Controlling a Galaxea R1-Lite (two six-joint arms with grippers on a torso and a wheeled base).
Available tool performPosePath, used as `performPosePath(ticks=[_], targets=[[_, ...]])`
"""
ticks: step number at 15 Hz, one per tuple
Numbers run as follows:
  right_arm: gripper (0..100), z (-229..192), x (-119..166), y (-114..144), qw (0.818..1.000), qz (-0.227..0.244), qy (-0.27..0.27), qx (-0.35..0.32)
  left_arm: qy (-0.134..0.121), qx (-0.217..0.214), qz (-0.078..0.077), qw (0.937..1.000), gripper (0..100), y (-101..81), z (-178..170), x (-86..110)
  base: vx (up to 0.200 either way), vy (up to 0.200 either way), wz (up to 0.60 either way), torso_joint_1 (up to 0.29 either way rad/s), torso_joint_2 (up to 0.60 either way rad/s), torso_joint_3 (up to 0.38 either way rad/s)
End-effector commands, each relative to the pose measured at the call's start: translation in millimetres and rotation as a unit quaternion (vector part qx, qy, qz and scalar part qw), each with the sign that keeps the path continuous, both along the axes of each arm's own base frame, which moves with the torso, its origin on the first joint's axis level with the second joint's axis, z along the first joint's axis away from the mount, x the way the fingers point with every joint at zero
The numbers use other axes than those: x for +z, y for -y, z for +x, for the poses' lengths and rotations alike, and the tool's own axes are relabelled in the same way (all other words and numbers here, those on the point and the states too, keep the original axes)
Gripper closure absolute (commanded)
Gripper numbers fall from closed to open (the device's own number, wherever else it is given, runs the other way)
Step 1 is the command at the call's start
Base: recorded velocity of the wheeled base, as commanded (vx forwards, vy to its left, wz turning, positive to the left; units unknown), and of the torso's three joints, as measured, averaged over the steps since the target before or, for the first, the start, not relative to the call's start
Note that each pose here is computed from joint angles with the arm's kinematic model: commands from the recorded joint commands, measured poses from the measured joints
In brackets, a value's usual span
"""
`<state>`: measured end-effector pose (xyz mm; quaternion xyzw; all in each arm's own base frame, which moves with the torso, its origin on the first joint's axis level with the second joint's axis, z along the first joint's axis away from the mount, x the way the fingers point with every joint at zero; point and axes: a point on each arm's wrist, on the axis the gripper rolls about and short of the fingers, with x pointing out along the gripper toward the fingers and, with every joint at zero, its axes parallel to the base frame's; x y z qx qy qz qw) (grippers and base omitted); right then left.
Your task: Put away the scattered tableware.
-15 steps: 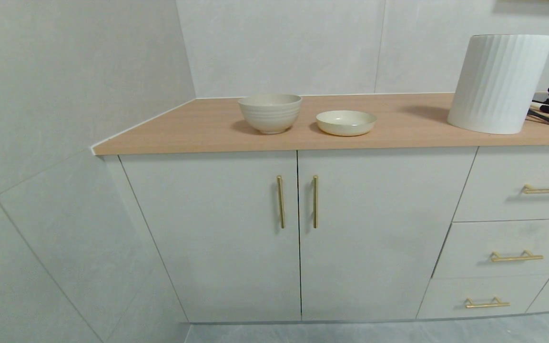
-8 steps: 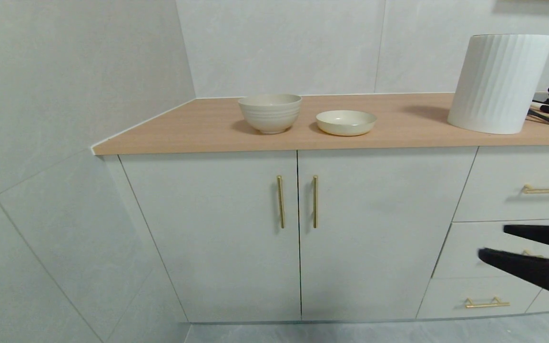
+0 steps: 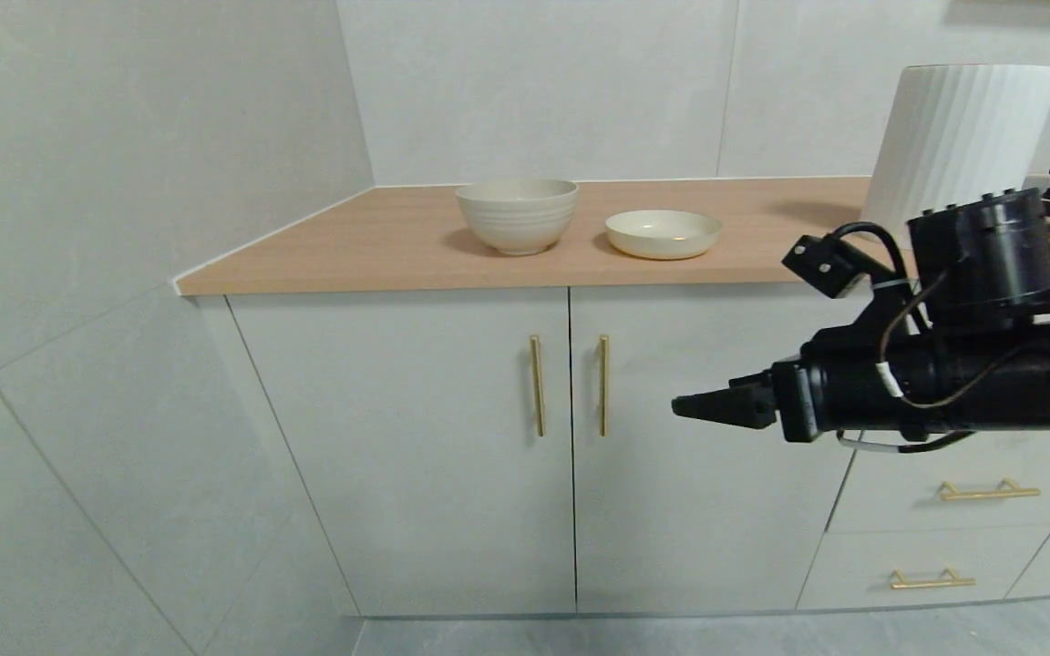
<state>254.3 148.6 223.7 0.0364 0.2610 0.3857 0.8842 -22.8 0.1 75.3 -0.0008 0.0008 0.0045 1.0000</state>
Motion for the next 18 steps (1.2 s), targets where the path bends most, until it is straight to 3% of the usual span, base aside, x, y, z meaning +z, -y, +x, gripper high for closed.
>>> performPosePath(ticks=[1,5,9,18], targets=[[0,42.4,-32.9,-35.0,1.000,-0.005,-0.030,0.008,-0.001,0.000,-0.001,1.0000,0,0.0,0.1,0.1,0.000,0.000,0.00,0.000,0.00,0.000],[0,68.4,-61.3,-59.7,0.998,0.042,-0.042,-0.010,-0.001,0.001,-0.001,1.0000,0,0.0,0.1,0.1,0.000,0.000,0.00,0.000,0.00,0.000],[0,89.0,-86.9,-71.4,0.998,0.054,-0.005,-0.041,-0.001,0.000,-0.001,1.0000,0,0.0,0.1,0.1,0.000,0.000,0.00,0.000,0.00,0.000],[0,106.5,-107.4,-82.2,0.993,0.108,0.016,-0.053,-0.001,0.000,-0.001,1.0000,0,0.0,0.1,0.1,0.000,0.000,0.00,0.000,0.00,0.000]])
